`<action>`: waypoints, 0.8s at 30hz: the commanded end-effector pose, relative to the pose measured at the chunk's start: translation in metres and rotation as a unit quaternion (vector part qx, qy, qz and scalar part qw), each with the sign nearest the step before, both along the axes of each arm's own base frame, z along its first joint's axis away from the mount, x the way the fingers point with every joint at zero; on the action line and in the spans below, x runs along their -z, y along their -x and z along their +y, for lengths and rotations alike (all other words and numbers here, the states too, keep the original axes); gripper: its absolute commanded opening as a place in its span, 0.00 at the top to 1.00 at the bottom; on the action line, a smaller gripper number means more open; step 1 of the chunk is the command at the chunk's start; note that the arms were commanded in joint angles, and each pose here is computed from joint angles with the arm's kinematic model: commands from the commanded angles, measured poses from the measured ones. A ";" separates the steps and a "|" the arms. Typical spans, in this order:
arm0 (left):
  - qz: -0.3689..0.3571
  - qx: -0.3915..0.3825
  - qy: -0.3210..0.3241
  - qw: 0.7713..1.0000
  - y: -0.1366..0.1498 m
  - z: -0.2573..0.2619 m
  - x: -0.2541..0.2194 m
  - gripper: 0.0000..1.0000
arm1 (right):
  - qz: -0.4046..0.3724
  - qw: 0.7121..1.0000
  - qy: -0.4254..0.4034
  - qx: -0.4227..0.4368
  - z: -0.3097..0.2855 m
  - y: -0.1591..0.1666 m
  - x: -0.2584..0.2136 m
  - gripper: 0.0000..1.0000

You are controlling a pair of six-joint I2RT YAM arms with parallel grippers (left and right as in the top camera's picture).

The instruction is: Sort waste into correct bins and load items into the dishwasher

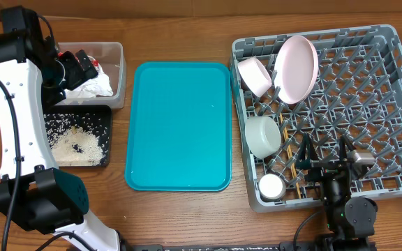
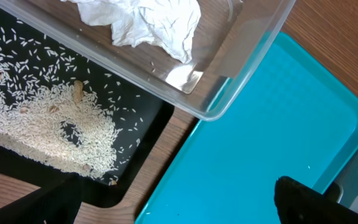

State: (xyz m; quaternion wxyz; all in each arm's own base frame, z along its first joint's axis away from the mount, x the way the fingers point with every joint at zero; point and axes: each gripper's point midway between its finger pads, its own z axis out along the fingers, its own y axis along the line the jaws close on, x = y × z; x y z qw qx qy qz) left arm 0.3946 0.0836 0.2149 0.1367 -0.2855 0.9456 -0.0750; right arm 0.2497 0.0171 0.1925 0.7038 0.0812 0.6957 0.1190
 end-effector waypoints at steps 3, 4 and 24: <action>-0.016 0.006 -0.008 1.000 0.001 0.000 -0.012 0.00 | 0.017 1.000 0.004 -0.009 0.002 0.004 0.021 0.00; -0.016 0.006 -0.008 1.000 0.001 0.000 -0.012 0.00 | 0.021 1.000 0.005 -0.014 0.004 0.004 0.023 0.00; -0.016 0.006 -0.008 1.000 0.001 0.000 -0.012 0.00 | 0.021 0.999 0.004 -0.028 0.009 0.005 0.023 0.00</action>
